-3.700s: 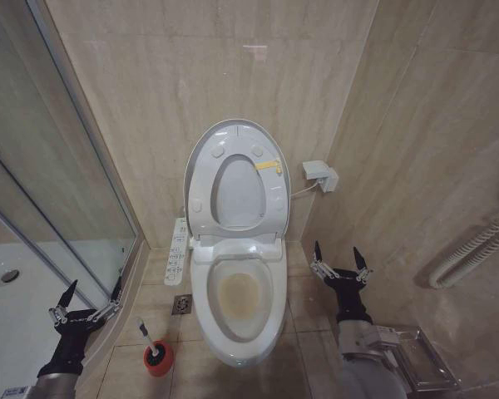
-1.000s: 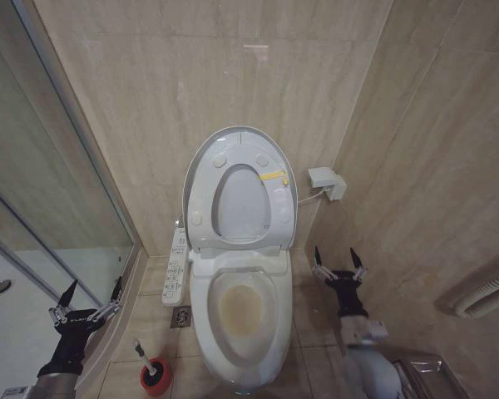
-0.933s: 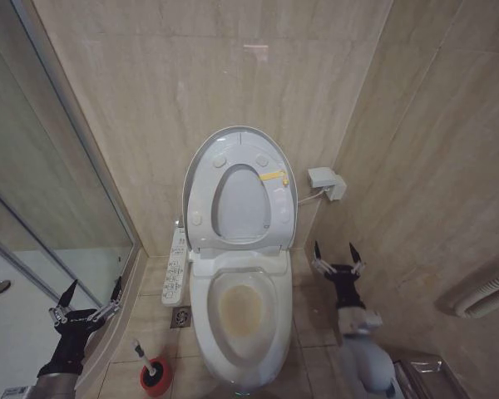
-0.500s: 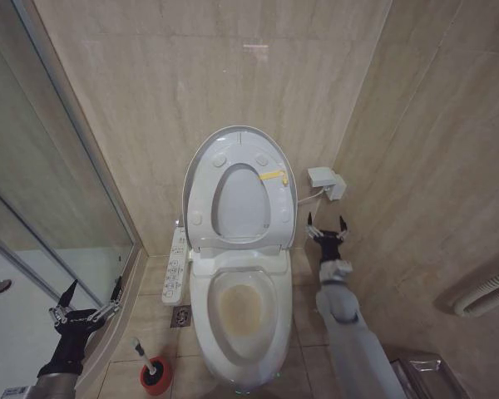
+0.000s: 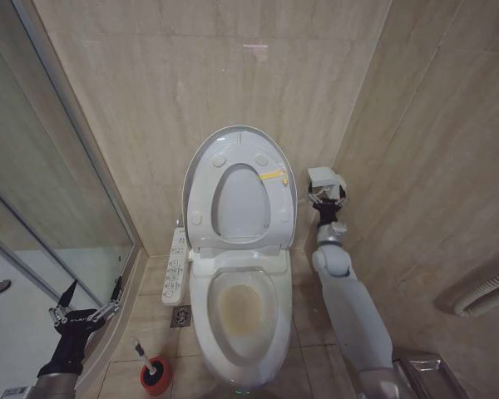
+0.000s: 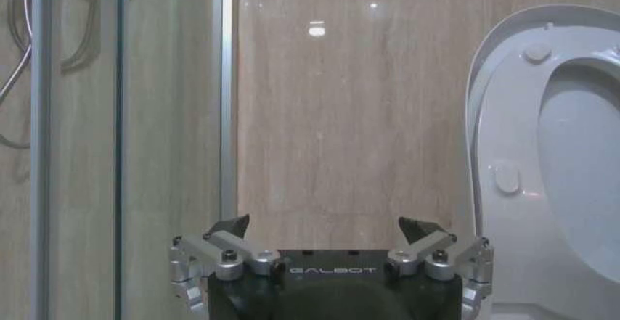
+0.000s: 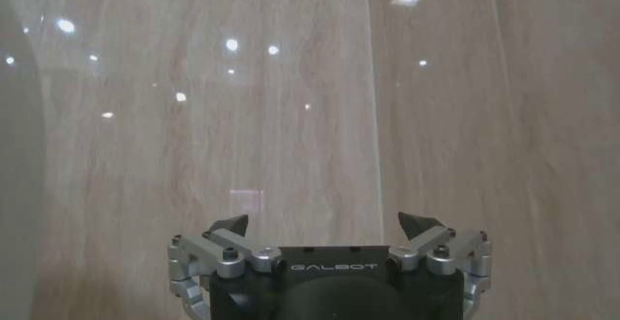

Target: Open the toilet lid, clean the toilet bowl with a toilet brush, close the toilet lid, and flush.

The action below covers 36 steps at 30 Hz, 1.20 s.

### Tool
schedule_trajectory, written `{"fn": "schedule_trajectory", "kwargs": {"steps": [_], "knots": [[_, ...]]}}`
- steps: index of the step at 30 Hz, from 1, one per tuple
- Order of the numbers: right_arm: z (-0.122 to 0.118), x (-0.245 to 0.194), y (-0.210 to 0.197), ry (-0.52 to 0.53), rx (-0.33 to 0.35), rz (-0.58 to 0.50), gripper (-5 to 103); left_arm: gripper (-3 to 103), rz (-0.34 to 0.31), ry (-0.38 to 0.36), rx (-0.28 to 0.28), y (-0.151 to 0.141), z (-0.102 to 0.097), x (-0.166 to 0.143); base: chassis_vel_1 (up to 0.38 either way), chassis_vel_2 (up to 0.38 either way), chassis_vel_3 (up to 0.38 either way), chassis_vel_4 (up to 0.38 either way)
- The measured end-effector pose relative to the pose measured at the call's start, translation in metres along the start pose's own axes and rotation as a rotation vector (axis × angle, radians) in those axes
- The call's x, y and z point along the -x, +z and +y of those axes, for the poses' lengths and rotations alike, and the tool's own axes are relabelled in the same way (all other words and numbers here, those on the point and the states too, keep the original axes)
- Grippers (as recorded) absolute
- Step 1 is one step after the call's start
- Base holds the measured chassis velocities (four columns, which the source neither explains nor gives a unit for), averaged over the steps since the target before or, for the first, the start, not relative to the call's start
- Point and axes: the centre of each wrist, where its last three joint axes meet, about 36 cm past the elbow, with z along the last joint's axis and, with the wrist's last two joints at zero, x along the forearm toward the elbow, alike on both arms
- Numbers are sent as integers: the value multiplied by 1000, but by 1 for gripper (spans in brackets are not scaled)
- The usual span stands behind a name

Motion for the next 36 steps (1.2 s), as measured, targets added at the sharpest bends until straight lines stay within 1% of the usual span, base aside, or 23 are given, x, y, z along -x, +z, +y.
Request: {"fn": "schedule_trajectory", "kwargs": {"steps": [2, 8, 15, 21, 27, 29, 31, 35, 36], "knots": [[0, 2, -1, -1, 0, -1, 100, 100, 0, 0, 0, 0, 0, 0, 0, 0, 0, 0], [3, 31, -6, -9, -10, -17, 100, 100, 0, 0, 0, 0, 0, 0, 0, 0, 0, 0], [5, 40, -13, -39, -25, -32, 100, 100, 0, 0, 0, 0, 0, 0, 0, 0, 0, 0], [16, 40, -17, -83, -31, -35, 100, 100, 0, 0, 0, 0, 0, 0, 0, 0, 0, 0], [36, 38, -20, -117, -17, -37, 100, 100, 0, 0, 0, 0, 0, 0, 0, 0, 0, 0], [38, 36, -22, -125, -12, -37, 100, 100, 0, 0, 0, 0, 0, 0, 0, 0, 0, 0], [37, 34, -24, -131, -11, -36, 100, 100, 0, 0, 0, 0, 0, 0, 0, 0, 0, 0], [20, 24, -30, -148, -30, -47, 100, 100, 0, 0, 0, 0, 0, 0, 0, 0, 0, 0], [20, 24, -30, -148, -30, -47, 100, 100, 0, 0, 0, 0, 0, 0, 0, 0, 0, 0]]}}
